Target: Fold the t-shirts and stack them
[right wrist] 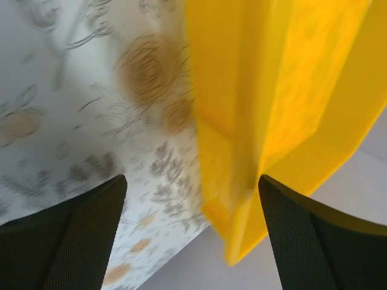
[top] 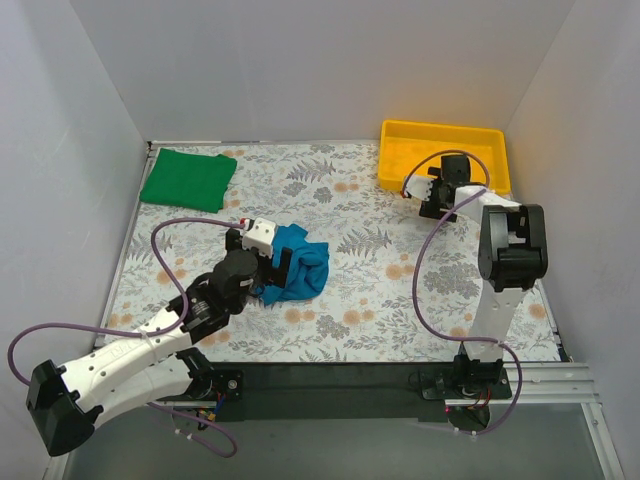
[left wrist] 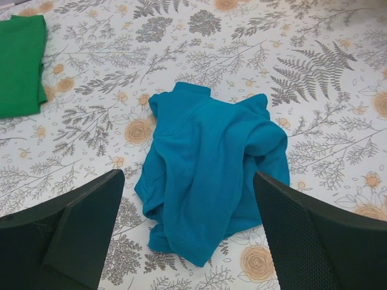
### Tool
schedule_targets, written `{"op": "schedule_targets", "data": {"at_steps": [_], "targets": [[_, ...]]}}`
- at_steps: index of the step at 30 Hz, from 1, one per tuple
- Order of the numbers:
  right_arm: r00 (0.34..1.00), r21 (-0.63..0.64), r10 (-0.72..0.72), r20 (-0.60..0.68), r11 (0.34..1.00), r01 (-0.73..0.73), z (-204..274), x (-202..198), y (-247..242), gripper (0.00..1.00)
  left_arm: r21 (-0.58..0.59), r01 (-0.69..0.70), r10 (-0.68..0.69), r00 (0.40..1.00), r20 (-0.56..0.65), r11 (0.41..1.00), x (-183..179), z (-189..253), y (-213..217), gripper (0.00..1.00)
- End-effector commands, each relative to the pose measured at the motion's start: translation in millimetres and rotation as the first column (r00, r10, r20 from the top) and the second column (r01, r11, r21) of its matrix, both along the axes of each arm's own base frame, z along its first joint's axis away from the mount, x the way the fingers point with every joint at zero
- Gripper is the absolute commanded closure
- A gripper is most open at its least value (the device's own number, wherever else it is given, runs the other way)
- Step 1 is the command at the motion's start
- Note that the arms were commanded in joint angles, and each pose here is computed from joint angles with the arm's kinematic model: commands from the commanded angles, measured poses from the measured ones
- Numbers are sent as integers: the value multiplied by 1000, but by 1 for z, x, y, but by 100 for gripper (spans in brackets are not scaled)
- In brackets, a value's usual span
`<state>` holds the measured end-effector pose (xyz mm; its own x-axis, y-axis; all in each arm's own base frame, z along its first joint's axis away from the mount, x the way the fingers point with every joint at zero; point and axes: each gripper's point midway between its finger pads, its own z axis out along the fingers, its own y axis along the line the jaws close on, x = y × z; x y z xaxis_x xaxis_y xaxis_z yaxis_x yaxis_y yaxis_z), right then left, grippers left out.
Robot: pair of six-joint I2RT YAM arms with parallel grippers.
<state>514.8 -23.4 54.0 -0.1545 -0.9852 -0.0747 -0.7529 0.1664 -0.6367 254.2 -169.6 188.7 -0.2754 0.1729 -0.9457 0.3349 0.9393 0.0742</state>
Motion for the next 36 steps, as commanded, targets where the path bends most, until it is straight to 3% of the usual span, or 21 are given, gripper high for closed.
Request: {"op": "schedule_targets", "data": {"at_steps": [1, 5, 8, 10, 13, 14, 15, 17, 18, 20, 23, 25, 27, 31, 36], "targets": [[992, 75, 59, 109, 995, -67, 44, -12, 25, 2, -64, 49, -49, 999, 11, 997, -4, 9, -9, 12], [985, 205, 45, 166, 976, -79, 78, -49, 53, 2, -100, 92, -93, 996, -6, 991, -9, 9, -19, 7], [984, 399, 28, 174, 912, -96, 99, -84, 87, 2, -126, 126, -130, 991, -27, 984, -13, 8, -27, 4], [987, 536, 43, 157, 836, -122, 110, -105, 109, 2, -148, 127, -136, 989, -52, 981, -14, 5, -31, 4], [994, 729, -64, 90, 684, -22, 125, -136, 125, 2, -181, 148, -168, 981, -100, 972, -16, 0, -40, 3], [989, 812, -147, 6, 578, 81, 126, -146, 130, 2, -196, 167, -192, 975, -117, 966, -18, -2, -45, 3], [993, 839, -77, -93, 531, 119, 120, -165, 144, 2, -201, 162, -192, 972, -138, 966, -15, -6, -45, 3], [980, 868, 102, -171, 485, 101, 117, -198, 166, 5, -233, 166, -207, 964, -166, 958, -15, -6, -50, 4], [954, 904, 223, -200, 417, 92, 119, -222, 183, 7, -251, 164, -215, 957, -192, 954, -12, -10, -50, 4], [934, 930, 330, -139, 366, 9, 128, -248, 192, 8, -281, 128, -201, 948, -249, 951, -3, -18, -47, 7], [953, 919, 288, -96, 392, -26, 117, -260, 176, 5, -310, 122, -228, 915, -333, 943, 0, -33, -52, 14], [959, 928, 262, -109, 371, 4, 101, -271, 165, 5, -301, 108, -217, 907, -361, 948, 6, -35, -53, 17], [960, 949, 258, -107, 316, 21, 93, -280, 155, 4, -261, 97, -200, 892, -405, 960, 13, -44, -55, 22], [970, 955, 226, -87, 296, 17, 99, -278, 145, 4, -148, -2, -62, 902, -427, 989, 32, -52, -39, 27], [970, 957, 225, -95, 289, 27, 98, -277, 144, 5, -74, -5, -27, 900, -436, 997, 37, -56, -32, 31]]}}
